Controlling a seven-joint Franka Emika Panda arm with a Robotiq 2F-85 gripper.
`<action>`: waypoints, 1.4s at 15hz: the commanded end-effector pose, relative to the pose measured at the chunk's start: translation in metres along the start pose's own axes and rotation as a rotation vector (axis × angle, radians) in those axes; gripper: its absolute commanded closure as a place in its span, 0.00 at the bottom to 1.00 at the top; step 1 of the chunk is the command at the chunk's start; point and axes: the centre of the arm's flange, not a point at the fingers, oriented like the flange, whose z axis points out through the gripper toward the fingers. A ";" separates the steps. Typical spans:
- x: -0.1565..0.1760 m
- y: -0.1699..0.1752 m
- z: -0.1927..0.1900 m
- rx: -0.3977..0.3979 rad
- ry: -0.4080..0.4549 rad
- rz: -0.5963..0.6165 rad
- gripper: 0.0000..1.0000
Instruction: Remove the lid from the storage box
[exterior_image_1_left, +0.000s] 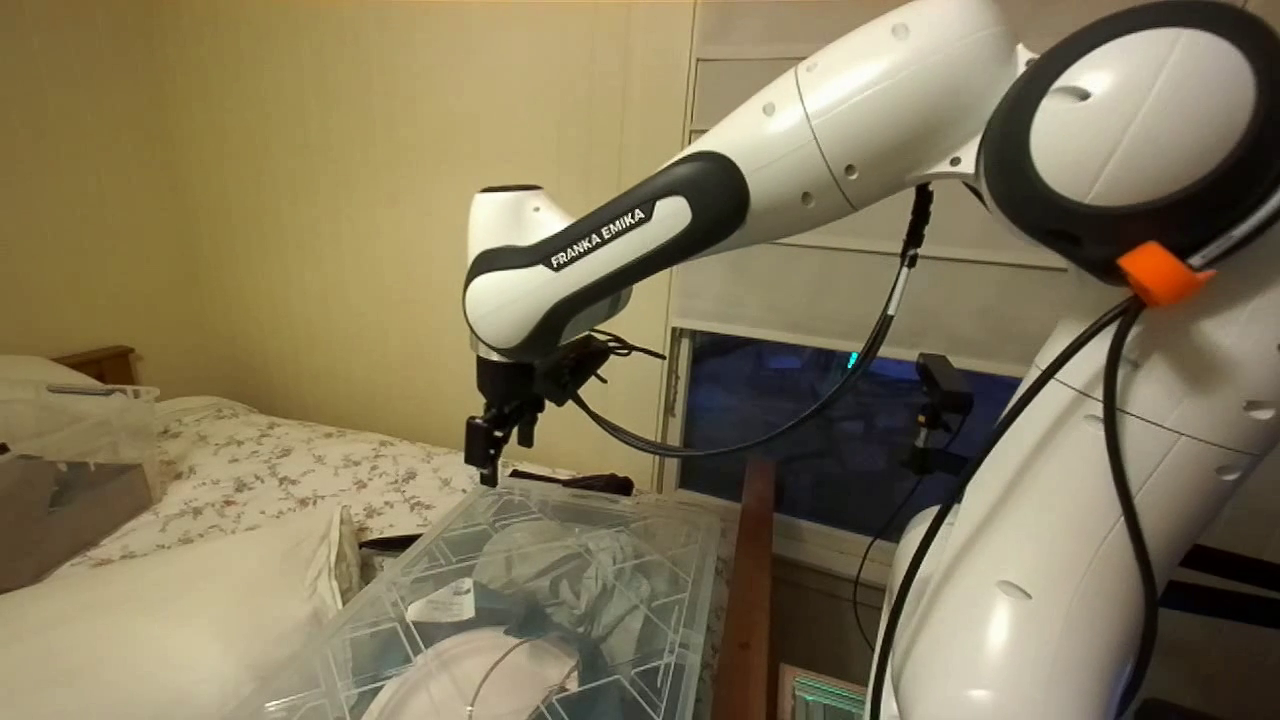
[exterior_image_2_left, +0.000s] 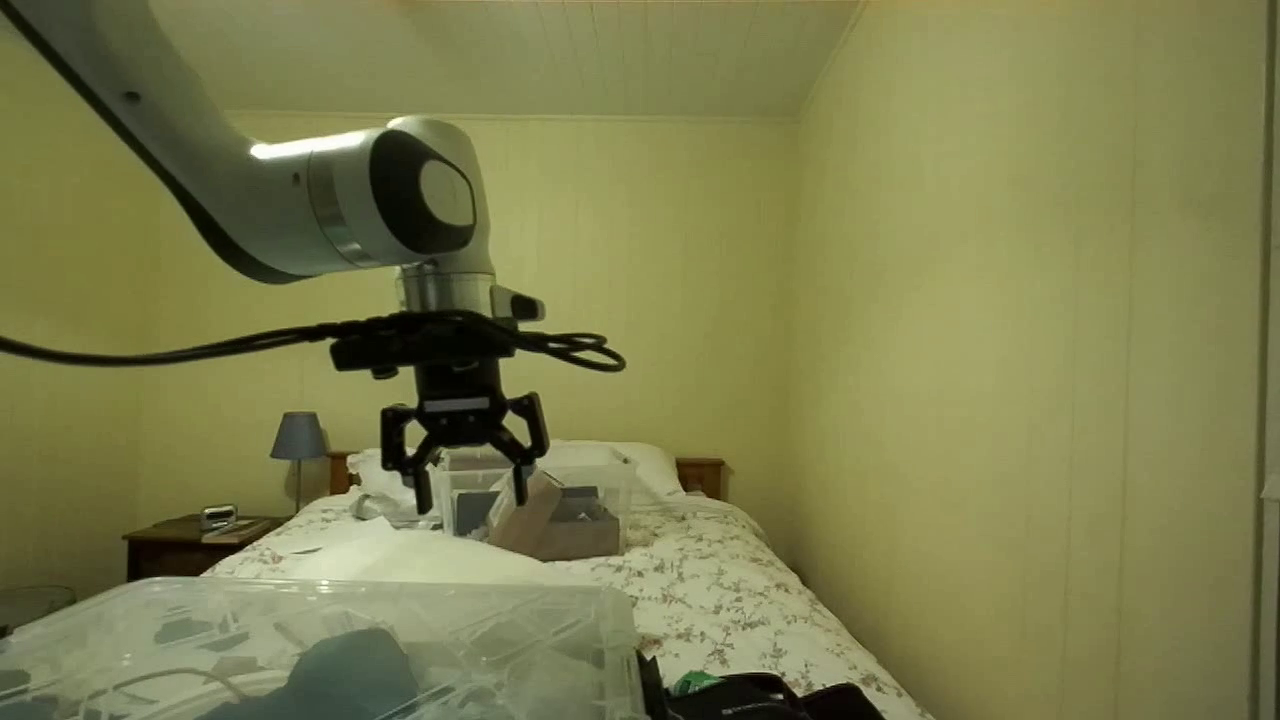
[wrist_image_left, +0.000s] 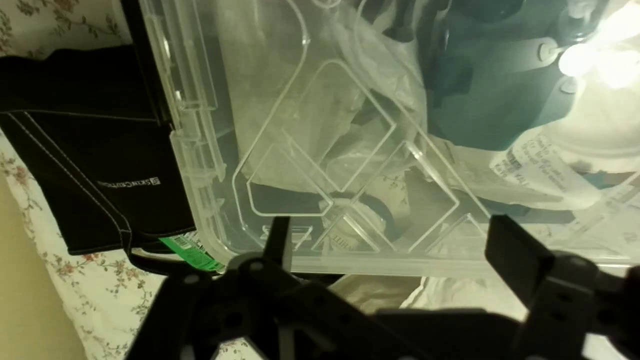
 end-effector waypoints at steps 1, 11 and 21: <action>0.033 0.067 0.040 0.057 0.015 -0.141 0.00; 0.041 0.112 0.077 0.266 0.042 -0.152 0.00; 0.069 0.171 0.137 0.248 0.029 -0.201 0.00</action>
